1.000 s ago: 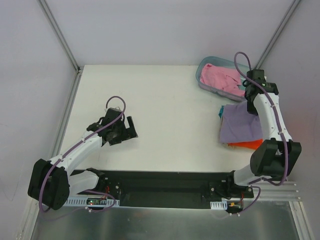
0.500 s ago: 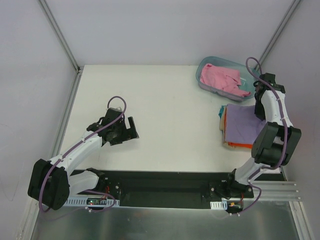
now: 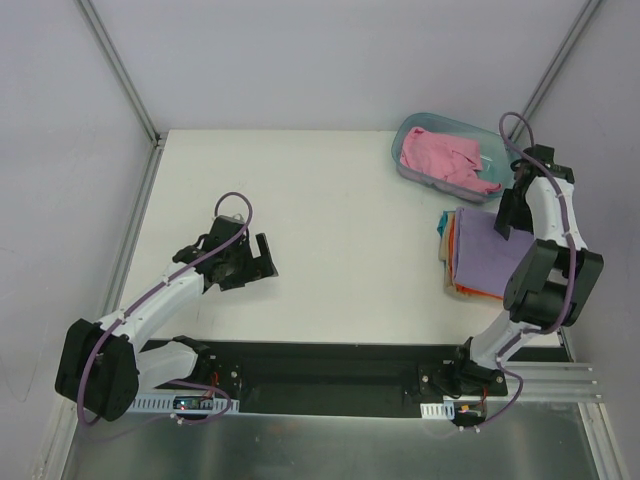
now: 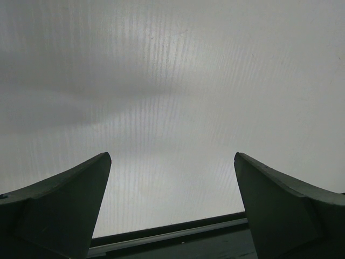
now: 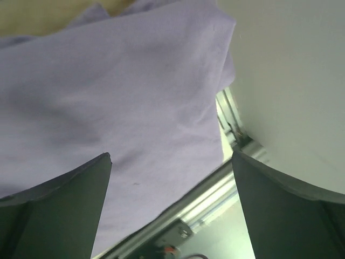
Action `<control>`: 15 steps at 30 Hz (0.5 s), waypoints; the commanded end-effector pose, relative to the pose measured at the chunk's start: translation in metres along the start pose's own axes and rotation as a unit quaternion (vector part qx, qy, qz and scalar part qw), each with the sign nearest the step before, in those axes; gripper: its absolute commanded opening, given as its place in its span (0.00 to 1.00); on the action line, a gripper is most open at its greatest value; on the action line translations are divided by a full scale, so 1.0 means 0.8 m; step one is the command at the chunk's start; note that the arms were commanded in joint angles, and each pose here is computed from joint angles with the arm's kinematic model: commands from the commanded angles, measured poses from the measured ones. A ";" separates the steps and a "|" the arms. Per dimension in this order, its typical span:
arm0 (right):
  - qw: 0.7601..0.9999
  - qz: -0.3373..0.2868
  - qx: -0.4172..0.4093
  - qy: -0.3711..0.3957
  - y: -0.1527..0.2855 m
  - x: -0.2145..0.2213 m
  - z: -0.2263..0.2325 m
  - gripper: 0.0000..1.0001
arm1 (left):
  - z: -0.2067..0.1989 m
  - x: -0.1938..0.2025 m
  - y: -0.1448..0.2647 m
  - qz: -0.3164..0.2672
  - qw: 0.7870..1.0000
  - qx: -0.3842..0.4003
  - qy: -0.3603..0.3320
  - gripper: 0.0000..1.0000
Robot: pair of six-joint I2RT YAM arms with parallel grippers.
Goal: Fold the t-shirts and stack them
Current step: Put the neatly folded tshirt into the corner of the board with the right arm
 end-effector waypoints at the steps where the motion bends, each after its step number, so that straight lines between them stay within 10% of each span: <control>1: 0.987 -0.098 -0.093 -0.084 0.058 -0.003 -0.006 0.97 | -0.008 -0.016 0.013 -0.028 0.999 0.019 -0.011 0.99; 4: 0.958 -0.140 -0.231 -0.097 0.083 0.005 0.021 0.97 | -0.011 -0.021 0.017 -0.035 0.999 0.023 -0.010 0.99; 15: 0.910 -0.244 -0.336 -0.018 0.144 0.066 0.090 0.97 | -0.022 -0.045 0.049 -0.098 0.995 0.022 0.016 0.99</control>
Point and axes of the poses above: each gripper's point midway between its finger pads, its own y axis back along the fingers, its own z axis along the line the jaws close on, x = y × z, the point moved 7 cm from there along y, back along the fingers, and after that the axes turned 3 degrees about -y, right-handed, at the moved point
